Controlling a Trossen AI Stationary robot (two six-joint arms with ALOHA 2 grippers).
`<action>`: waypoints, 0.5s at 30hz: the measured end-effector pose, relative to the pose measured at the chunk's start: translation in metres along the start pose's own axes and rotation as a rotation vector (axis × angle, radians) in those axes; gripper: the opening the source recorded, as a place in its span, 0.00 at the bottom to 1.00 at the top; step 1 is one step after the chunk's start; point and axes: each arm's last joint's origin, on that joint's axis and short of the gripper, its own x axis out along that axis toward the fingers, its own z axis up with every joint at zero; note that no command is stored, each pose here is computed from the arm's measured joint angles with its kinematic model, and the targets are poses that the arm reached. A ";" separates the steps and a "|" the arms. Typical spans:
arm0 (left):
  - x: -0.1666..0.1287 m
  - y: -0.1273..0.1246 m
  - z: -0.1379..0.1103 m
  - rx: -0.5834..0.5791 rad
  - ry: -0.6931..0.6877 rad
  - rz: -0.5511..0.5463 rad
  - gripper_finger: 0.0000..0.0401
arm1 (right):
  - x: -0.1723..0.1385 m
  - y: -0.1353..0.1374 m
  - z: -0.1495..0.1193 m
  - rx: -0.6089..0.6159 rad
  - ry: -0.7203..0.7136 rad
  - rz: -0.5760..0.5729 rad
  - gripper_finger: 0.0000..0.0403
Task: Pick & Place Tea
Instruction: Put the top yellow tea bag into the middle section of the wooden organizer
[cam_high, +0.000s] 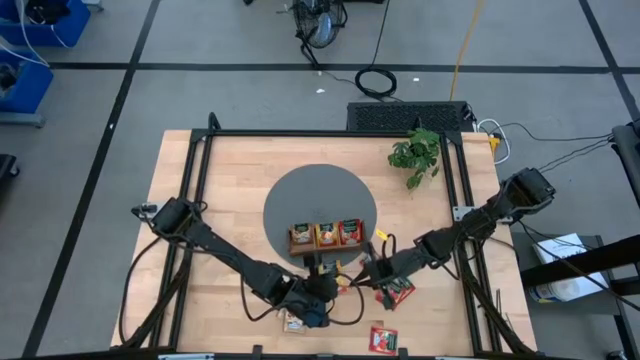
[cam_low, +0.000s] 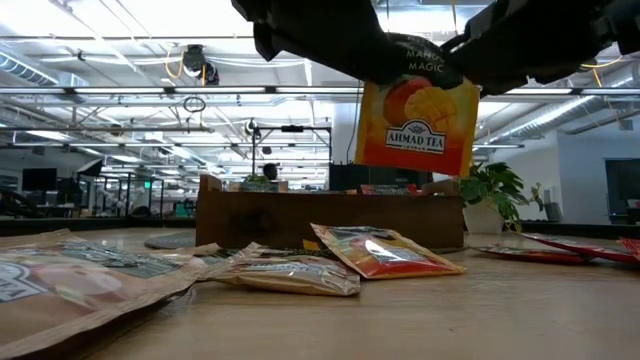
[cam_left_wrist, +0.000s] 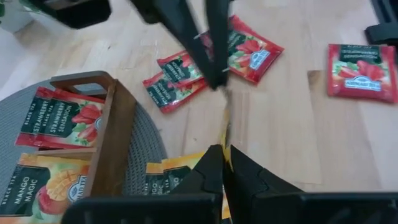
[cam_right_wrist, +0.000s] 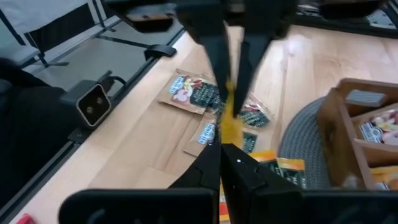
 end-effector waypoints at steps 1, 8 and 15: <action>-0.001 -0.002 -0.001 0.001 -0.001 -0.004 0.04 | 0.000 -0.001 0.000 0.001 0.003 -0.002 0.00; -0.021 -0.012 -0.003 0.042 0.006 -0.032 0.15 | 0.000 -0.009 -0.001 0.009 0.021 -0.028 0.00; -0.056 -0.029 -0.026 0.080 0.055 0.083 0.17 | 0.001 -0.020 0.000 0.033 0.023 -0.063 0.00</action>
